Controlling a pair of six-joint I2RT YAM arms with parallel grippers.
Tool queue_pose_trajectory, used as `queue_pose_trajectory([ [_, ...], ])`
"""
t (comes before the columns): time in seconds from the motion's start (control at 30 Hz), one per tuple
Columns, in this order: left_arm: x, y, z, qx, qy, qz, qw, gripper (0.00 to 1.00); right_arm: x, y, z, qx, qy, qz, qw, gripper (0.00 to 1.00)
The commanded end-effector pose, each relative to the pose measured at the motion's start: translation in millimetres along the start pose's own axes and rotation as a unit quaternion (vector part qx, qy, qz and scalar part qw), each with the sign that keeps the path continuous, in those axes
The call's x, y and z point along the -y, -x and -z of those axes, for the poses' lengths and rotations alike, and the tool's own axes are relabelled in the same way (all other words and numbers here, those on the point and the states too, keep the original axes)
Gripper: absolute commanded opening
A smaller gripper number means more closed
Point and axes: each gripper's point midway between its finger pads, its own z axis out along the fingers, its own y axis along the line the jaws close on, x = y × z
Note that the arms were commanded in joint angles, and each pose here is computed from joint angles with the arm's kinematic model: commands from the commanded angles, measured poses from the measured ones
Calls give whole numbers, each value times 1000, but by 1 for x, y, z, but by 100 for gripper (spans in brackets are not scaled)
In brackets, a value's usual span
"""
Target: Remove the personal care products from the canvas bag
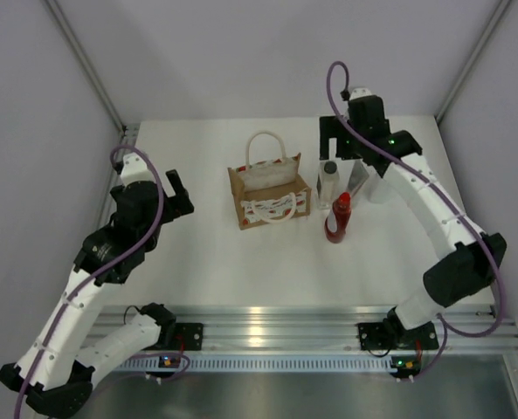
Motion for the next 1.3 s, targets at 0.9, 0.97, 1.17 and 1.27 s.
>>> queue_pose_trajectory([
  [0.9, -61, -47, -4, -2, 108, -30, 994, 99, 113, -98, 176, 191, -146, -73, 968, 100],
  [0.97, -60, -47, -5, -2, 108, -30, 994, 99, 120, -101, 178, 200, -163, -79, 963, 99],
  [1.17, -64, -46, -4, 5, 116, -29, 993, 99, 116, -105, 175, 210, -145, -78, 964, 100],
  [1.27, -62, -54, -7, -4, 107, -31, 994, 98, 116, -107, 172, 208, -145, -79, 964, 100],
])
